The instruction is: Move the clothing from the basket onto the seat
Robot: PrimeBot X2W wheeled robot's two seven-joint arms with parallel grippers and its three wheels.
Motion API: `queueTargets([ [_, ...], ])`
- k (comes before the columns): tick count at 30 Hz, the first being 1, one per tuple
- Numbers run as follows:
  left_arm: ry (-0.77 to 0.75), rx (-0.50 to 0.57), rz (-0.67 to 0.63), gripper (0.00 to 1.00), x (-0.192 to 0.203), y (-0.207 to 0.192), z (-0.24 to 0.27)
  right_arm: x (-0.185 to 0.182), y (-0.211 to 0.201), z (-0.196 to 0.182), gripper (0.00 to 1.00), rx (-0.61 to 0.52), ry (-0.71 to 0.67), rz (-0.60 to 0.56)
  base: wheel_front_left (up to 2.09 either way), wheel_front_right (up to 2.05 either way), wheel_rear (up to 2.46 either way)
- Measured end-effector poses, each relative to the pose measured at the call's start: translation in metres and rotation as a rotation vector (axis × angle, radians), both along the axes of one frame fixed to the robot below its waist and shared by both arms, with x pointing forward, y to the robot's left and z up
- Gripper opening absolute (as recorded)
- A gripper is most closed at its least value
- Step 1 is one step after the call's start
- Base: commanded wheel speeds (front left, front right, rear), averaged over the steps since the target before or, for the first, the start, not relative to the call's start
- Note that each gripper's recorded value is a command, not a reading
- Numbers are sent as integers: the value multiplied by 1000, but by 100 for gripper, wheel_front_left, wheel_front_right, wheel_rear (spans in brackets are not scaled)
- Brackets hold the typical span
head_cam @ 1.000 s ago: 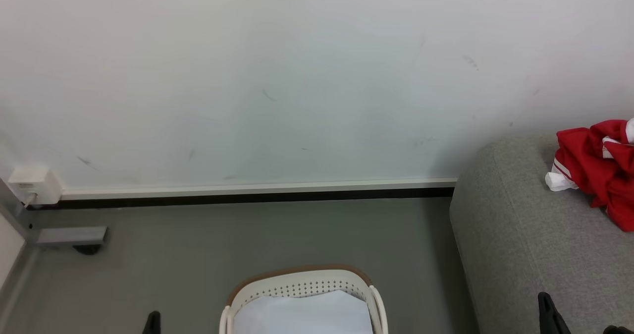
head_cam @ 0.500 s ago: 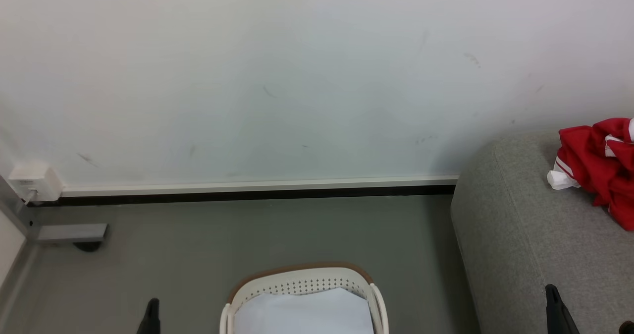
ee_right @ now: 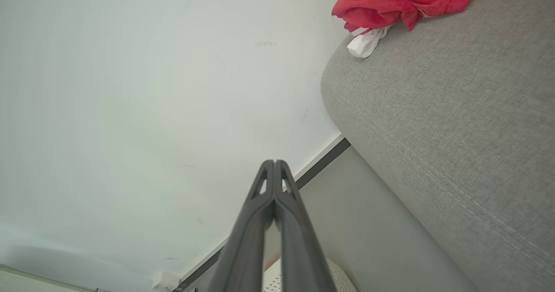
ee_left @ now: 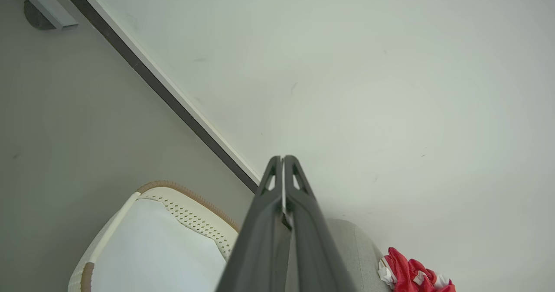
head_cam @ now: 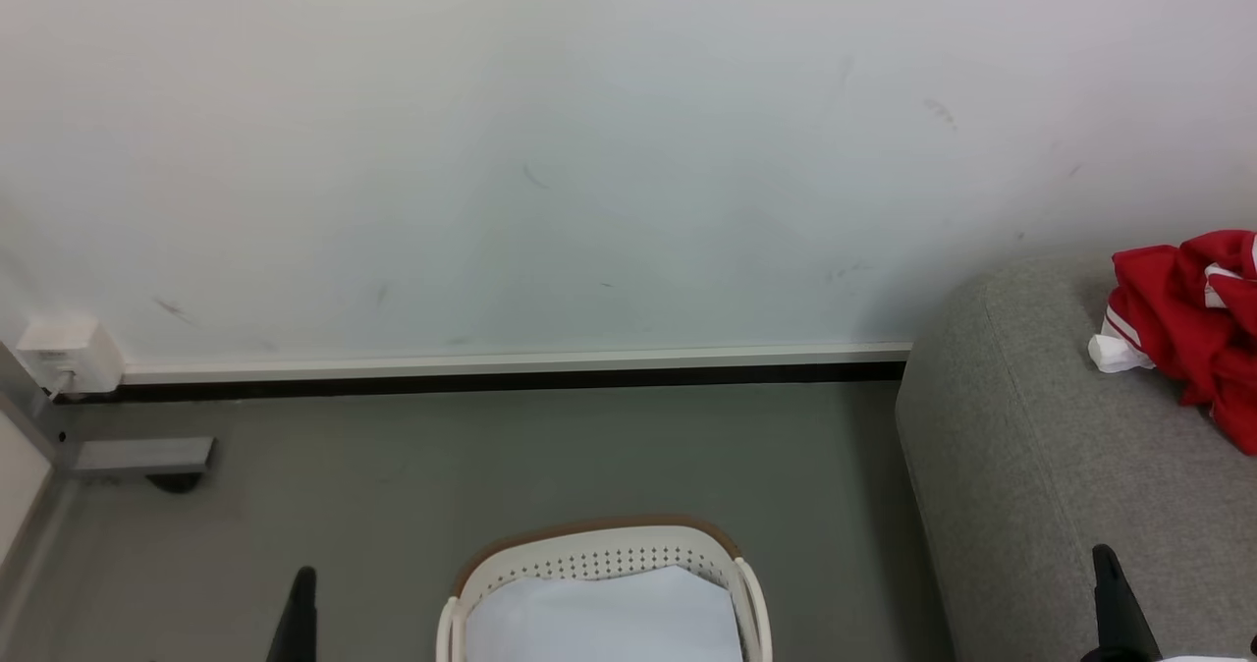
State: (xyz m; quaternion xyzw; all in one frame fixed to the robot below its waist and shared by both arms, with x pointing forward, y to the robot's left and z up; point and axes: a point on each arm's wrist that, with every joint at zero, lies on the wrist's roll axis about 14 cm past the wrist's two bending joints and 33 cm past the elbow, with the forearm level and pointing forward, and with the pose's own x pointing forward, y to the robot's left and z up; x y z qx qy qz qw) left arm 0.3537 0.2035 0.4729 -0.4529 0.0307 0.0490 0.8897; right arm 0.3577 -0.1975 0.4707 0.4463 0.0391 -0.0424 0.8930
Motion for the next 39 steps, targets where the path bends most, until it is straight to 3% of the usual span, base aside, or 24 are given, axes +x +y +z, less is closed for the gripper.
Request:
queueTargets([
  [39, -52, -384, -4, 0, 21, -3, 17, 19, -1, 20, 0, 398, -62, -12, 0, 0, 0],
])
